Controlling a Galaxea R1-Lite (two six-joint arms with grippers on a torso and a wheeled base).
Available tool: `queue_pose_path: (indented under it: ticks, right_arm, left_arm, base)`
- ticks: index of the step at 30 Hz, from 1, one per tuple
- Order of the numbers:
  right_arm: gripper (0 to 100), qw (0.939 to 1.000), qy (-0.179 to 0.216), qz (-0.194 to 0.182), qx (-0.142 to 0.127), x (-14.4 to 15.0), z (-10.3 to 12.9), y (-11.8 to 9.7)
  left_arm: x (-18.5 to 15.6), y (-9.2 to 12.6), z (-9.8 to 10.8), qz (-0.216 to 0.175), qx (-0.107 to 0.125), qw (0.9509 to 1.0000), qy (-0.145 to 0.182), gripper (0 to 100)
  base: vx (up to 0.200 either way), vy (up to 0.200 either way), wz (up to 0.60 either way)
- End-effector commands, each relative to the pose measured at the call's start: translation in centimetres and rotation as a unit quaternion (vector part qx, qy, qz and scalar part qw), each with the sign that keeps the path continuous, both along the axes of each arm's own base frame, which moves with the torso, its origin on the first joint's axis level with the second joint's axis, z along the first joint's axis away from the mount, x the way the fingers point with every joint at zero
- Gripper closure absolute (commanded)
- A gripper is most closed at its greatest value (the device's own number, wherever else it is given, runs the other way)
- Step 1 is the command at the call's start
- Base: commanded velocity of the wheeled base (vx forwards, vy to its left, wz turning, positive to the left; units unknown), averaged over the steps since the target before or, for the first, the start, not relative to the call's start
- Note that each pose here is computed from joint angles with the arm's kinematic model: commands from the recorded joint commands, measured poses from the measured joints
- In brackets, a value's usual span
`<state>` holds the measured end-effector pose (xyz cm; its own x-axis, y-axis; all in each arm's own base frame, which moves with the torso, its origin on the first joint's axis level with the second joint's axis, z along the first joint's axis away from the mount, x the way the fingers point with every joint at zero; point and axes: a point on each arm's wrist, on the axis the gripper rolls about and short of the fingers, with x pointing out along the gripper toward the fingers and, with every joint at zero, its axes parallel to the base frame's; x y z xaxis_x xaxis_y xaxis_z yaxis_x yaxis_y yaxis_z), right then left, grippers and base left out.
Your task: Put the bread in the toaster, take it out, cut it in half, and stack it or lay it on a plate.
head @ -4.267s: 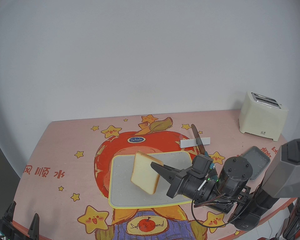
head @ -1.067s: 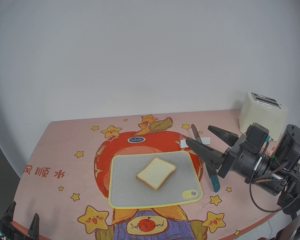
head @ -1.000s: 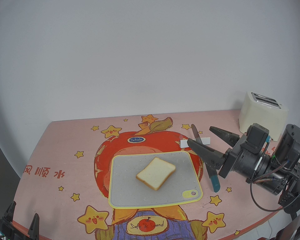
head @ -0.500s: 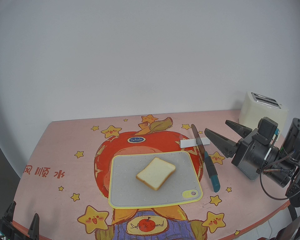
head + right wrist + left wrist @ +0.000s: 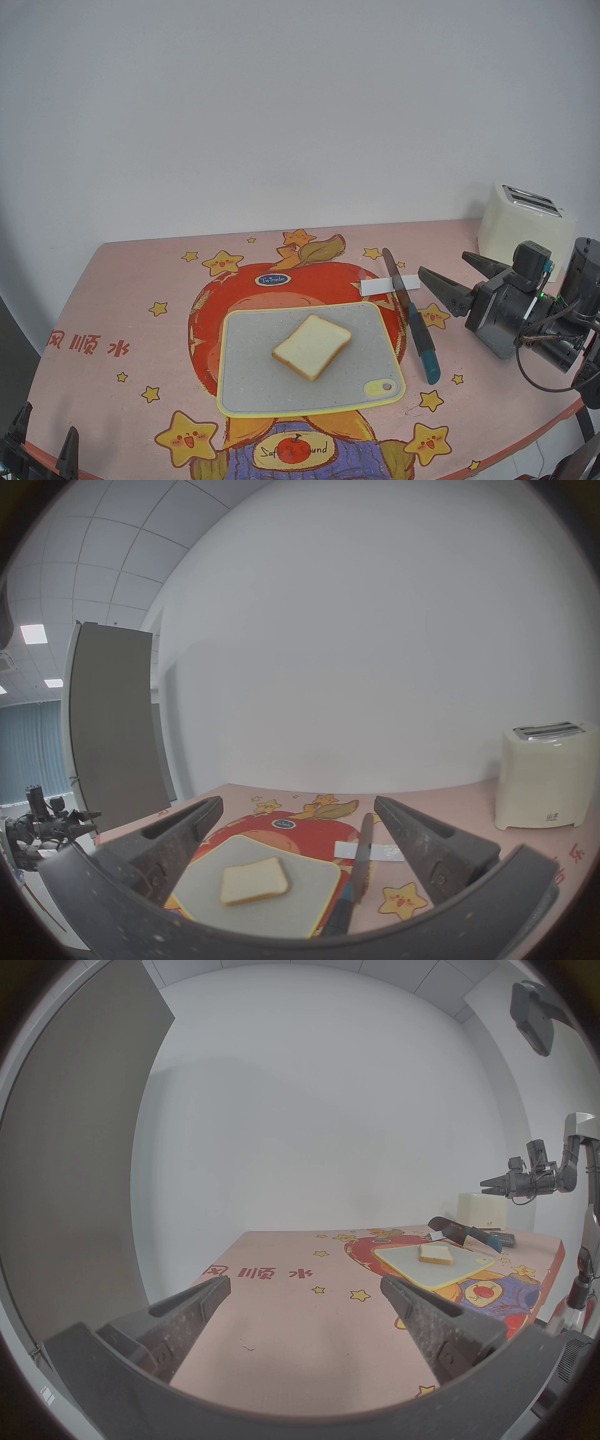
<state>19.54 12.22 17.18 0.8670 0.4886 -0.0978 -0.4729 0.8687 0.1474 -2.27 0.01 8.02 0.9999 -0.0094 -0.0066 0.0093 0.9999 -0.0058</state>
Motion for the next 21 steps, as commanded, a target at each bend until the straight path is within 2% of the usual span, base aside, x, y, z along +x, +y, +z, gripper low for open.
queue_pose_path:
  ticks: [1, 3, 6, 14, 17, 21]
  right_arm:
    - [0, 1.0000, -0.001, -0.005, 0.001, 0.1, 0.2, 0.0]
    - [0, 1.0000, -0.001, -0.007, 0.000, 0.1, 0.1, 0.0]
    - [0, 0.9995, 0.000, -0.031, -0.004, 0.3, 0.1, 0.0]
    - [0, 0.9993, 0.011, -0.035, -0.012, 0.4, -0.5, 0.2]
    - [0, 0.9989, 0.028, -0.032, -0.022, 0.7, -1.5, 0.5]
    - [0, 0.9967, 0.052, -0.052, -0.034, 1.3, -2.9, 1.0]
  left_arm:
    - [0.1, 0.0, -0.5, 0.000, 0.000, 1.0000, 0.006, 0]
    - [0.1, 0.0, -0.4, 0.000, 0.000, 1.0000, 0.005, 0]
    - [0.1, 0.0, -0.5, 0.000, 0.000, 1.0000, 0.006, 0]
    - [0.1, 0.0, -0.4, 0.000, 0.000, 1.0000, 0.005, 0]
    - [0.1, 0.0, -0.4, 0.000, 0.000, 1.0000, 0.005, 0]
    - [0.1, 0.0, -0.4, 0.000, 0.000, 1.0000, 0.005, 0]
  base:
    - [0.000, 0.000, 0.00]
    - [0.000, 0.000, 0.00]
    - [0.000, 0.000, 0.00]
    - [0.000, 0.000, 0.00]
    - [0.000, 0.000, 0.00]
    - [0.000, 0.000, 0.00]
